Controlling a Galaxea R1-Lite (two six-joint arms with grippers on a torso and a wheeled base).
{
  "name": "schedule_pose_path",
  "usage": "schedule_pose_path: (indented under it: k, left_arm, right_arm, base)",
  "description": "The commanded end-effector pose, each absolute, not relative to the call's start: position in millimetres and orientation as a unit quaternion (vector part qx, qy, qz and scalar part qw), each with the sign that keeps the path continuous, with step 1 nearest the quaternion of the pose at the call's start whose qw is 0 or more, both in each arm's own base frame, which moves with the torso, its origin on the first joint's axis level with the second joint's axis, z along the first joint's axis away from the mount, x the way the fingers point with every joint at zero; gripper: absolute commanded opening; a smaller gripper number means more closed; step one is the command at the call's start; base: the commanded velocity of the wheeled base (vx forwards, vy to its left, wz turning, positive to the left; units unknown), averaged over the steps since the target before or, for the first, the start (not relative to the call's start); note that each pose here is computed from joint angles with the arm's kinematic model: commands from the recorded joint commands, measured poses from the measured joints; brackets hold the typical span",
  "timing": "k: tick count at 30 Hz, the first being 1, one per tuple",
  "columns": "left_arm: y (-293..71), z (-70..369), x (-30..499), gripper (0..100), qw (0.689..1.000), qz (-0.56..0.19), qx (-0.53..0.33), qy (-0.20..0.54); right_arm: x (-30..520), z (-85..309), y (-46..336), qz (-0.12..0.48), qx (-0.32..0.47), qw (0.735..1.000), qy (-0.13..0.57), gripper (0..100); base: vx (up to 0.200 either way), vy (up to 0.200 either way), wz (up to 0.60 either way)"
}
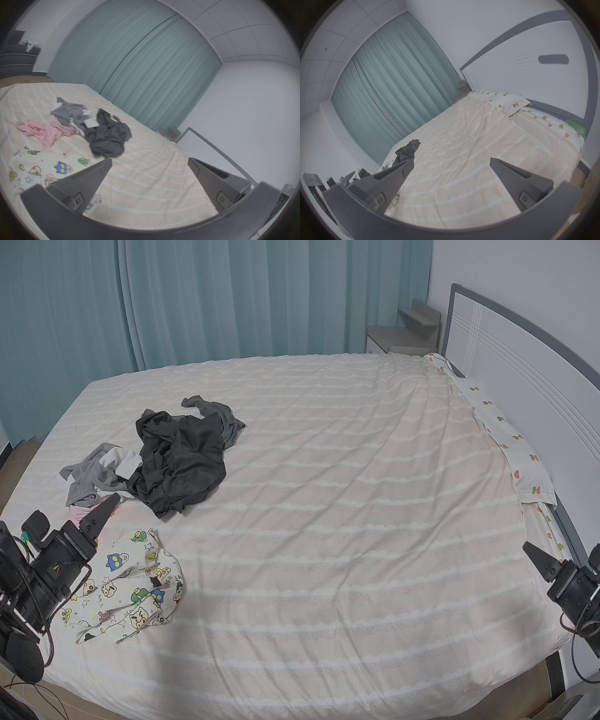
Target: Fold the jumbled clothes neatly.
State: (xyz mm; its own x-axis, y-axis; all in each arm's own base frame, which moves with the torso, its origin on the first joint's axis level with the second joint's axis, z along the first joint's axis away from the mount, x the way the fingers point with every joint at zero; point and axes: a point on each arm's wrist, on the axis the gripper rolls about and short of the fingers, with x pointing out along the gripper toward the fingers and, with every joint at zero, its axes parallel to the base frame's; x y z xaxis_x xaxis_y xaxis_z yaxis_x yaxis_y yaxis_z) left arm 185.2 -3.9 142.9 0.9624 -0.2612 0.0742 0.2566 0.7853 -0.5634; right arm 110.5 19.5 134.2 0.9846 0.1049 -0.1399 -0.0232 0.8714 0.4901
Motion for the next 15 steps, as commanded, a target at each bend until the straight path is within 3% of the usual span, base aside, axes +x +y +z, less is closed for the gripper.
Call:
schedule_pose_path:
  k: [1,7,12,15]
  left_arm:
    - [-33.5,158.1,116.2,100,0.928,-0.261,-0.264,0.009]
    - [-32.9,154.0,59.8,100,0.906,-0.341,-0.248,0.036]
    - [-15.8,128.0,21.6,100,0.932,-0.325,-0.148,0.060]
    - [-6.2,123.0,5.2,100,0.955,-0.278,-0.096,0.049]
  right_arm:
    - [26.1,132.4,2.1,0.031,0.185,0.982,0.007,100]
    - [-15.1,112.2,-5.0,0.011,0.151,0.988,0.009,100]
    - [-21.6,108.7,-5.3,-0.008,0.107,0.994,-0.008,100]
    - [-22.0,113.2,-5.0,0.001,0.104,0.994,-0.027,100]
  base:
    - [0.000,0.000,0.00]
    - [0.000,0.000,0.00]
    - [0.000,0.000,0.00]
    - [0.000,0.000,0.00]
